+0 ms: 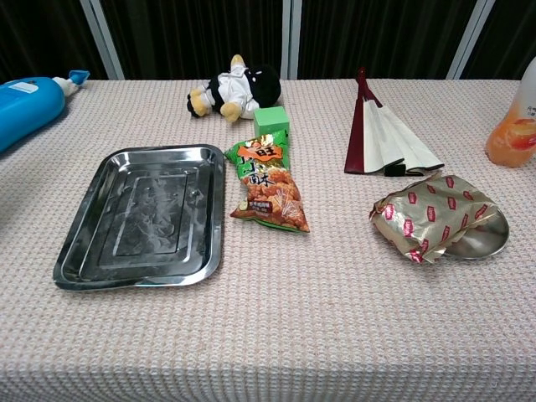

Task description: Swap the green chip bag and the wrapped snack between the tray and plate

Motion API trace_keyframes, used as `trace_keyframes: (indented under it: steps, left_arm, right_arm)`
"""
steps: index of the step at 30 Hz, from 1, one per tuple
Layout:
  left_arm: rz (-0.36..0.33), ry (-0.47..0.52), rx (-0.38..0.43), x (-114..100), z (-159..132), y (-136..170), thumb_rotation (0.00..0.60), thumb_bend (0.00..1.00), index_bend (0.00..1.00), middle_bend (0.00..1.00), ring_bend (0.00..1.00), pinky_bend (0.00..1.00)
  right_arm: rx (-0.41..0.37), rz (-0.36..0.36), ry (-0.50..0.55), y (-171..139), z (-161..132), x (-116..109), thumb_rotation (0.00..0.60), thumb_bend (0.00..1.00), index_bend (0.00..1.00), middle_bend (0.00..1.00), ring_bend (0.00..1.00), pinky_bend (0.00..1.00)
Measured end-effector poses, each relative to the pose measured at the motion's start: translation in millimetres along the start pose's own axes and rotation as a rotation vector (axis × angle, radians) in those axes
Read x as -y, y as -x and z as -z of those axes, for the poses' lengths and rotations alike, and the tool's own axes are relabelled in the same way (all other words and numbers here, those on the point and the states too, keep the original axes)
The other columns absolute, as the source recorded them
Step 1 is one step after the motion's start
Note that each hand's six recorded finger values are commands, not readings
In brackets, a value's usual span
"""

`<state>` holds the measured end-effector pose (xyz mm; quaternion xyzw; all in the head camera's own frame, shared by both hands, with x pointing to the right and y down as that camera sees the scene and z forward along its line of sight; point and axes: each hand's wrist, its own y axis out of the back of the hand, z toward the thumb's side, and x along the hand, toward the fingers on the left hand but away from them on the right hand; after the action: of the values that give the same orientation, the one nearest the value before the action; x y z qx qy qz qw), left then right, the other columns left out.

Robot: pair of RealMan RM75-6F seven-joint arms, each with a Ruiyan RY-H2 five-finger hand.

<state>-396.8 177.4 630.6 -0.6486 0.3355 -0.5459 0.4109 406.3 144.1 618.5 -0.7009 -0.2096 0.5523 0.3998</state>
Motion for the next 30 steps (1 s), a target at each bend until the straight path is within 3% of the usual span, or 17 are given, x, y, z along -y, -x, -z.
trace_keyframes:
  steps: [8,17,21,30]
  left_arm:
    - [-0.069,0.045,-0.047,-1,13,32,0.600,0.14,0.09,0.16,0.07,0.23]
    - [-0.098,0.046,-0.076,-9,27,39,0.600,0.14,0.09,0.16,0.07,0.22]
    - [-0.092,0.052,-0.082,-8,31,41,0.600,0.14,0.09,0.16,0.07,0.22]
    - [-0.078,0.065,-0.091,-3,38,43,0.600,0.14,0.09,0.16,0.07,0.22]
  right_arm:
    - [-0.156,-0.088,-0.071,50,-50,13,0.600,0.02,0.00,0.00,0.00,0.00]
    - [-0.206,-0.131,-0.079,82,-82,37,0.600,0.05,0.00,0.01,0.00,0.00]
    - [-0.224,-0.125,-0.072,91,-94,42,0.600,0.06,0.01,0.11,0.01,0.08]
    - [-0.251,-0.118,-0.065,98,-107,50,0.600,0.11,0.32,0.36,0.26,0.32]
